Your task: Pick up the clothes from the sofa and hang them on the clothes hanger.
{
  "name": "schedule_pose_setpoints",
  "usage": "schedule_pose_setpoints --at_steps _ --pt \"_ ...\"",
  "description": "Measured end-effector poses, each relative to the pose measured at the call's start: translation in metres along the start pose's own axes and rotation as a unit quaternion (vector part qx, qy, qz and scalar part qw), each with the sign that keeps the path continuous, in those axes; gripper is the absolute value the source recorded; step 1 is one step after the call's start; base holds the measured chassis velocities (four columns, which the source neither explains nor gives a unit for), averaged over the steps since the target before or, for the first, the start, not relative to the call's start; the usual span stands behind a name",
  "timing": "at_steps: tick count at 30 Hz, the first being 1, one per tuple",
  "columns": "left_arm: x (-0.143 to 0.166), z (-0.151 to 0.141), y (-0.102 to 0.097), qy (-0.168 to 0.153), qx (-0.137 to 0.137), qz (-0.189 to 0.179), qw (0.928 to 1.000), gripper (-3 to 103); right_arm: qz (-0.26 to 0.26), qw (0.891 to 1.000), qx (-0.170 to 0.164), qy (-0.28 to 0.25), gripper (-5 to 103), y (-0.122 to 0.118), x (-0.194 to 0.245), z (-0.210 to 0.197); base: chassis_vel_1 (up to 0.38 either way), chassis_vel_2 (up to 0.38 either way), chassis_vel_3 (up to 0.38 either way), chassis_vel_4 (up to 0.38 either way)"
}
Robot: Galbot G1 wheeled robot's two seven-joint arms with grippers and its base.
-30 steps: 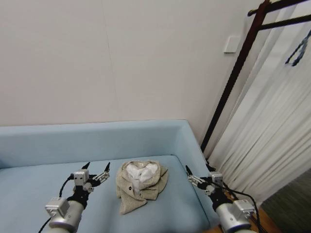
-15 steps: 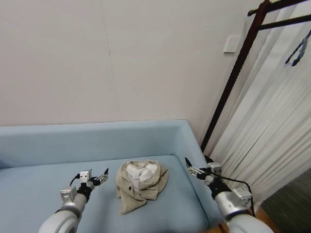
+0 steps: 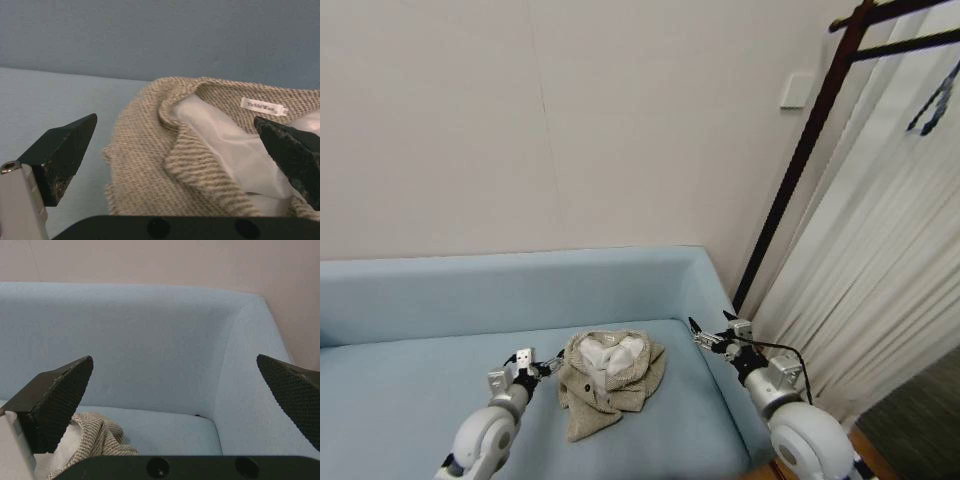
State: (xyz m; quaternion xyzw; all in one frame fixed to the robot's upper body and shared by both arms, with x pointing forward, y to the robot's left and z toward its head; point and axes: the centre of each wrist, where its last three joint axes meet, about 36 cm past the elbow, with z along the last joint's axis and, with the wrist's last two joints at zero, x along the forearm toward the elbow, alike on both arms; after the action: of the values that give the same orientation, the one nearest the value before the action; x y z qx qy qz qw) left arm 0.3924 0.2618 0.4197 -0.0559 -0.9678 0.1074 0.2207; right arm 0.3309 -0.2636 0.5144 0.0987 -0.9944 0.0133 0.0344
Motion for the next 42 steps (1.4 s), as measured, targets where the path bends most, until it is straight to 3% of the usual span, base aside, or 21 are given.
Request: schedule_pose_setpoints --at_steps 11,15,17,19,20,21,26,30,32,35,38,42 --pt "-0.046 0.010 -0.006 0.030 0.015 0.012 0.9994 103 0.010 1.000 0.008 0.009 100 -0.007 -0.001 0.004 0.000 0.000 0.000 0.000" --pt "-0.053 0.013 -0.006 0.038 0.016 0.025 0.9988 93 0.014 1.000 0.009 0.011 100 -0.009 -0.002 0.005 0.000 0.000 0.000 0.000" --pt "-0.055 0.015 -0.007 0.048 0.016 0.032 0.9982 82 0.017 1.000 0.009 0.011 100 -0.010 -0.003 0.006 0.000 0.000 0.000 0.000" --pt "-0.056 0.016 -0.007 0.052 0.016 0.033 0.9980 82 0.017 1.000 0.009 0.011 100 -0.011 -0.003 0.006 0.000 0.000 0.000 0.000" --pt "-0.056 0.018 -0.006 0.057 0.017 0.032 0.9977 72 0.018 1.000 0.009 0.011 100 -0.011 -0.004 0.006 0.000 0.000 0.000 0.000" --pt "-0.057 0.019 -0.006 0.059 0.016 0.031 0.9976 72 0.018 1.000 0.009 0.010 100 -0.011 -0.004 0.006 0.000 0.000 0.000 0.000" --pt "-0.063 0.020 -0.002 0.068 0.014 0.026 0.9973 49 0.021 1.000 0.010 0.009 100 -0.013 -0.005 0.005 0.000 0.000 0.000 0.000" --pt "-0.067 0.017 0.000 0.067 0.014 0.025 0.9973 39 0.023 1.000 0.010 0.008 100 -0.014 -0.005 0.005 0.000 0.000 0.000 0.000" --pt "-0.069 0.015 0.001 0.067 0.013 0.024 0.9974 28 0.025 1.000 0.009 0.008 100 -0.014 -0.005 0.005 0.000 0.000 0.000 0.000" --pt "-0.069 0.015 0.002 0.066 0.005 0.020 0.9976 22 0.027 1.000 0.006 0.008 100 -0.014 -0.005 0.005 0.000 0.000 0.000 0.000" --pt "-0.062 0.012 0.003 0.058 -0.018 0.017 0.9980 7 0.027 1.000 -0.010 0.011 100 -0.012 -0.005 0.006 0.000 0.000 0.000 0.000" --pt "-0.048 0.002 0.004 0.044 -0.044 0.017 0.9979 6 0.022 0.999 -0.030 0.016 100 -0.008 -0.007 0.002 0.000 0.000 0.000 0.000"
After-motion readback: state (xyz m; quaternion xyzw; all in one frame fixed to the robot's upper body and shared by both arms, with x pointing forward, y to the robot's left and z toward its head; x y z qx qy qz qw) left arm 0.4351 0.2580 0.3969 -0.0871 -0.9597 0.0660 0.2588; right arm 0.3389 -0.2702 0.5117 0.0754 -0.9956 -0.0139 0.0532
